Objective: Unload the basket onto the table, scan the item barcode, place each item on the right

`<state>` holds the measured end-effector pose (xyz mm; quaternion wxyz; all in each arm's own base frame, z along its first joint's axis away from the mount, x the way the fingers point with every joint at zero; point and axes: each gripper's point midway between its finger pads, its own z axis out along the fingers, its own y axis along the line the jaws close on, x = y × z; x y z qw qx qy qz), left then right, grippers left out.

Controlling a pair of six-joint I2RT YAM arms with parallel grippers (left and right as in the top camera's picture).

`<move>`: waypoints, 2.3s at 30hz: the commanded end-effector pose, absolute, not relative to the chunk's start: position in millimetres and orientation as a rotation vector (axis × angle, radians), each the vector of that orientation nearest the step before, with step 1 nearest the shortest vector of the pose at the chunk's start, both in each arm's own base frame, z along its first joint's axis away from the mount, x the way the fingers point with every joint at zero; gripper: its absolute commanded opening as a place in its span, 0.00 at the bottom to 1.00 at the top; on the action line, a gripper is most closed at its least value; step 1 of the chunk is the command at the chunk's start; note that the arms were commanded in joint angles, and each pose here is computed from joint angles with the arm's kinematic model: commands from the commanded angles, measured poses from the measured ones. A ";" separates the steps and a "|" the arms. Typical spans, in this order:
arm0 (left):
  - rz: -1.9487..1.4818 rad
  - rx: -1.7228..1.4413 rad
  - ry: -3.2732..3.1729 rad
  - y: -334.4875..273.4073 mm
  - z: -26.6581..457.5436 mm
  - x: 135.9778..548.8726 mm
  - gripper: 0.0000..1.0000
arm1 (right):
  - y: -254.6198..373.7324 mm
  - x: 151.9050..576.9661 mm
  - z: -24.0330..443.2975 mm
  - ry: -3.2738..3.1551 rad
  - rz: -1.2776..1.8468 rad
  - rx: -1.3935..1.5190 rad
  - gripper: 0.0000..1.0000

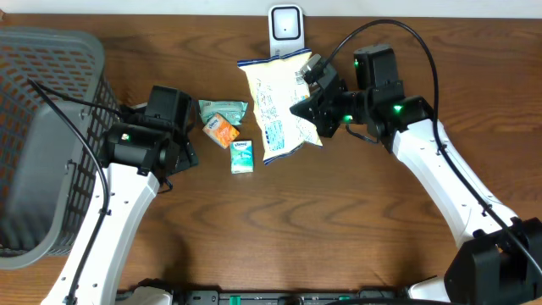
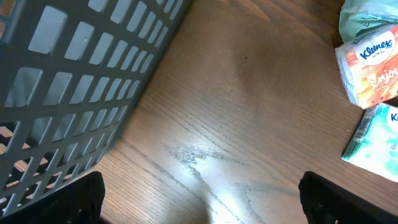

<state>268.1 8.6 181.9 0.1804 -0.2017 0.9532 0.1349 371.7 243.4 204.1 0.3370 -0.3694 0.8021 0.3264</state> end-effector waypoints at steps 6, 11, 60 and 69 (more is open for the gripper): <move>0.393 -0.586 2.677 12.2 185.1 267.9 0.97 | 246.2 366.3 215.5 2.065 0.882 -0.970 0.01; 0.393 -0.586 2.677 12.2 185.1 267.9 0.98 | 245.6 365.7 214.0 2.074 0.881 -0.968 0.01; 0.393 -0.586 2.677 12.2 185.1 267.9 0.98 | 37.6 393.6 97.8 2.664 -0.755 -0.383 0.01; 0.393 -0.586 2.677 12.2 185.1 267.9 0.98 | 45.0 383.4 105.4 2.624 -0.926 -0.646 0.01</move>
